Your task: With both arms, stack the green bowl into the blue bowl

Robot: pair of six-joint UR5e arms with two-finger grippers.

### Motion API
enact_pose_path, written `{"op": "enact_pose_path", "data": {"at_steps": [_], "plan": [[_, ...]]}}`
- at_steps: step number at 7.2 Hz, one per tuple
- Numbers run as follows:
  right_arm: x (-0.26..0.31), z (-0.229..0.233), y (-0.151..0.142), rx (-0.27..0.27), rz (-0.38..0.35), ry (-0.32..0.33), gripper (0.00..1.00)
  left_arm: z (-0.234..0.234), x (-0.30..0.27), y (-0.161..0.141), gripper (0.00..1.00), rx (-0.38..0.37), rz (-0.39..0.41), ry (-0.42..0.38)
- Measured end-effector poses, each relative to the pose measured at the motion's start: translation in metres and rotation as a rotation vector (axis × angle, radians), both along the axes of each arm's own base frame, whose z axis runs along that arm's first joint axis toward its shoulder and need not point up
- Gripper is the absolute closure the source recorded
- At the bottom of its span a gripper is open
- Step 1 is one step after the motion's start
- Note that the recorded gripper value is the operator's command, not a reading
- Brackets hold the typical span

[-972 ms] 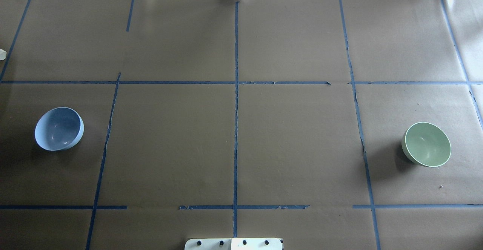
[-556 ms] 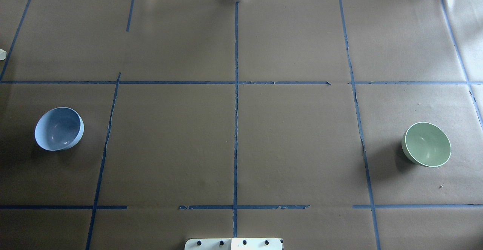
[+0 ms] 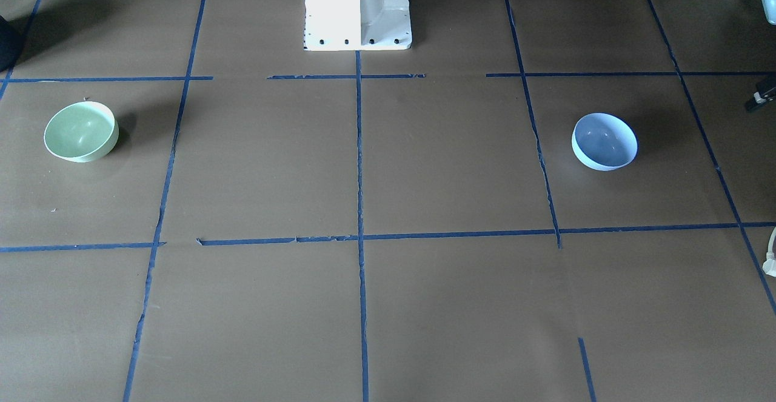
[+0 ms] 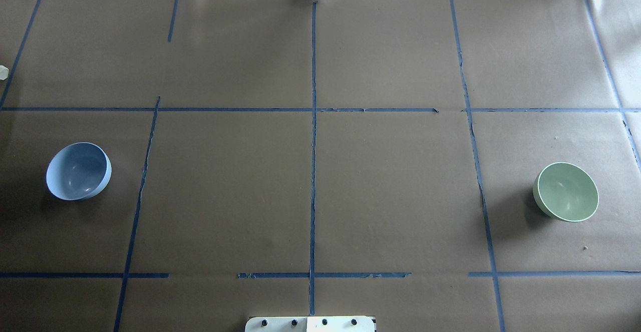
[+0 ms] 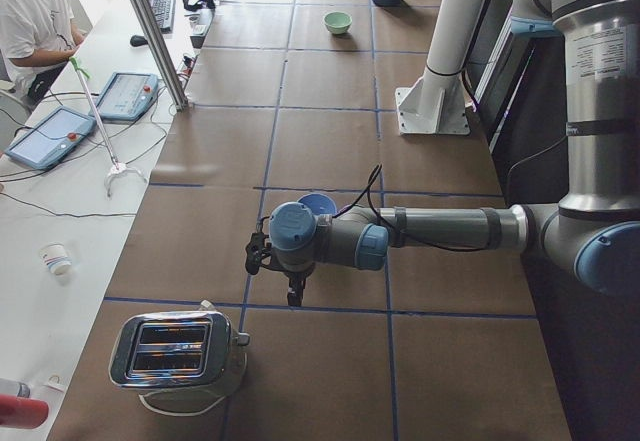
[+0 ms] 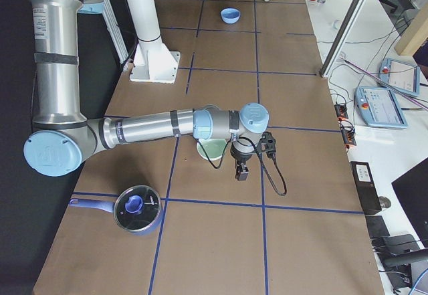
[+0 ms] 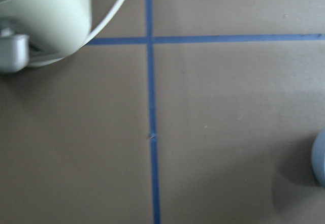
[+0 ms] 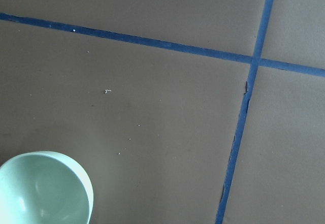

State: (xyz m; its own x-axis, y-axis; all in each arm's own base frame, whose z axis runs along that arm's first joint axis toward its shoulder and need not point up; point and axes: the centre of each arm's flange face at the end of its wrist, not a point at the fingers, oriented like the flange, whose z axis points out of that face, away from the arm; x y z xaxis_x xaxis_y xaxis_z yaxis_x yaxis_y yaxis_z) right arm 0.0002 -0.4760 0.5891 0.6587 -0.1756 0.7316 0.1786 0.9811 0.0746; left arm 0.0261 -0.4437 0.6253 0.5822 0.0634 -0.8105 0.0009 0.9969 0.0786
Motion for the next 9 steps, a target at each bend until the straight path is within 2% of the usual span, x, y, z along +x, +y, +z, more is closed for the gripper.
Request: {"op": "enact_pose_path", "data": {"at_steps": [2, 4, 5, 6, 7, 8, 9], "plan": [[-0.001, -0.001, 0.000, 0.040, -0.001, -0.015, 0.00, -0.019, 0.081, 0.008, 0.00, -0.090, -0.003, 0.049], [-0.010, -0.005, -0.002, 0.086, -0.019, -0.024, 0.00, -0.031, 0.143, 0.018, 0.00, -0.147, 0.046, 0.057], [-0.016, -0.007, -0.003, 0.104, -0.031, -0.027, 0.00, -0.034, 0.167, 0.017, 0.16, -0.147, 0.055, 0.036], [-0.022, -0.007, -0.003, 0.110, -0.040, -0.029, 0.00, -0.030, 0.188, 0.017, 0.75, -0.137, 0.061, -0.001], [-0.027, -0.004, -0.003, 0.107, -0.051, -0.030, 0.00, -0.024, 0.202, 0.016, 0.94, -0.129, 0.062, -0.031], [-0.034, -0.001, -0.003, 0.101, -0.065, -0.030, 0.00, -0.020, 0.209, 0.015, 1.00, -0.124, 0.063, -0.047], [-0.042, 0.002, -0.003, 0.096, -0.081, -0.031, 0.00, -0.024, 0.213, 0.013, 1.00, -0.114, 0.064, -0.046]]}}
